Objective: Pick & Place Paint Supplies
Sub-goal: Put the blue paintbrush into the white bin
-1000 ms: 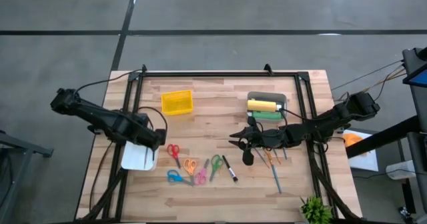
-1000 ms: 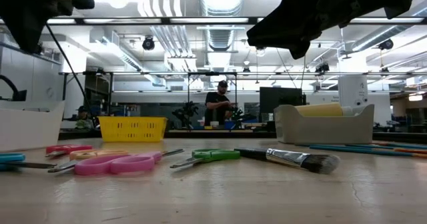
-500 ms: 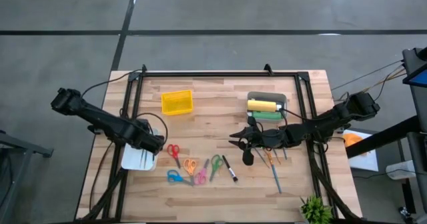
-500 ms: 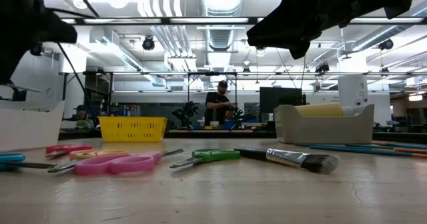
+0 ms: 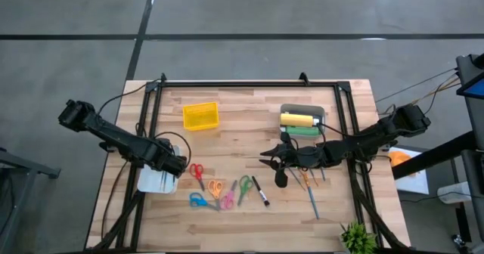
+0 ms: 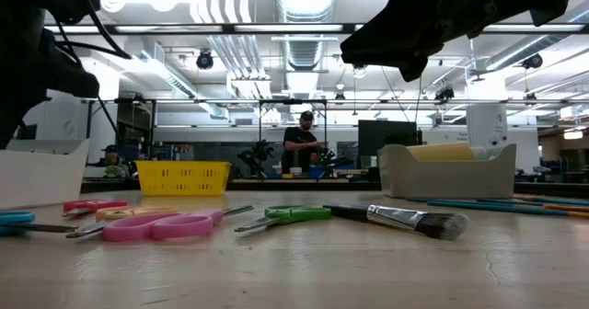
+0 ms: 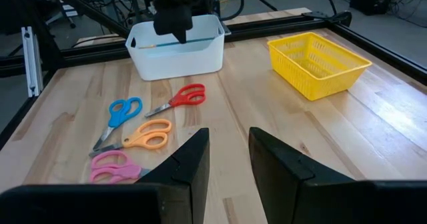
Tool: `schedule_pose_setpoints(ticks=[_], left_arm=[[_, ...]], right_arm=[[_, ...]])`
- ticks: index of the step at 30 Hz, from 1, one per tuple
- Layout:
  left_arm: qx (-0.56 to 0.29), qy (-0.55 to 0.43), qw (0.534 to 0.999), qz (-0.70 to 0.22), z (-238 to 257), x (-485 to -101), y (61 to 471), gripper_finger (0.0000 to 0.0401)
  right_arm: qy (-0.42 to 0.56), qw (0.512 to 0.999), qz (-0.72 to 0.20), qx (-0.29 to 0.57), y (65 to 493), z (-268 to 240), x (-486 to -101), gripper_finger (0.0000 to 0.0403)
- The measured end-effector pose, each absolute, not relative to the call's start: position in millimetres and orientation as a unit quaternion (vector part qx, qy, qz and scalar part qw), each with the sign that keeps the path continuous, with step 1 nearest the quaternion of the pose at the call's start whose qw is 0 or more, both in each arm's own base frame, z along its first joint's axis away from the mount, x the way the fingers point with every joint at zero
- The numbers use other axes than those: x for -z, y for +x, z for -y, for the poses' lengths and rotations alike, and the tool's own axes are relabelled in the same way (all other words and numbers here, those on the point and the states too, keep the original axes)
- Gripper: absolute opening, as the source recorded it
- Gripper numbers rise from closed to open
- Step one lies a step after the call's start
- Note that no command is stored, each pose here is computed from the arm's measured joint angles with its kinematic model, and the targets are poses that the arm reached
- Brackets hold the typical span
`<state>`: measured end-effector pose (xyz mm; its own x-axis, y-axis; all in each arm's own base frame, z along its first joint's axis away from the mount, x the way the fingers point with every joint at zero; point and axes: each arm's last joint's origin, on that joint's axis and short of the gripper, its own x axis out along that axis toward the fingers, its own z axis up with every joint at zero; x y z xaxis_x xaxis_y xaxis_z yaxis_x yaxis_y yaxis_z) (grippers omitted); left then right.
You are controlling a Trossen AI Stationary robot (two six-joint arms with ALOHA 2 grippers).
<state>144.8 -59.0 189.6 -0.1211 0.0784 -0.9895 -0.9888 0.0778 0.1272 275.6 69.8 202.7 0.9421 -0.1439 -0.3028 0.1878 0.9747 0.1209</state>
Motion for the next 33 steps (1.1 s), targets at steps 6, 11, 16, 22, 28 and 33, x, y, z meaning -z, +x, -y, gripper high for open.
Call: schedule_pose_setpoints(ticks=[6, 11, 16, 22, 28, 33], left_arm=[[-0.523, -0.431, 0.51, -0.53, 59.3, -188.3, 145.7, 0.0003], [-0.518, -0.438, 0.514, -0.525, 59.9, -187.8, 147.3, 0.0003], [-0.517, -0.469, 0.505, -0.507, 61.8, -187.0, 151.3, 0.0003], [-0.538, -0.504, 0.475, -0.481, 64.6, -186.9, 151.7, 0.0003], [-0.535, -0.509, 0.475, -0.478, 64.7, -179.7, 150.6, 0.0003], [-0.526, -0.519, 0.471, -0.482, 64.3, -167.2, 148.6, 0.0003]], right_arm=[[0.074, 0.983, -0.148, 0.084, 275.6, -69.8, -202.7, 0.0103], [0.074, 0.983, -0.148, 0.084, 275.6, -69.8, -202.7, 0.0103], [0.074, 0.983, -0.148, 0.084, 275.6, -69.8, -202.7, 0.0103], [0.074, 0.983, -0.148, 0.084, 275.6, -69.9, -202.7, 0.0103], [0.074, 0.983, -0.148, 0.084, 275.6, -69.8, -202.7, 0.0103], [0.074, 0.983, -0.148, 0.084, 275.6, -69.8, -202.7, 0.0103]])
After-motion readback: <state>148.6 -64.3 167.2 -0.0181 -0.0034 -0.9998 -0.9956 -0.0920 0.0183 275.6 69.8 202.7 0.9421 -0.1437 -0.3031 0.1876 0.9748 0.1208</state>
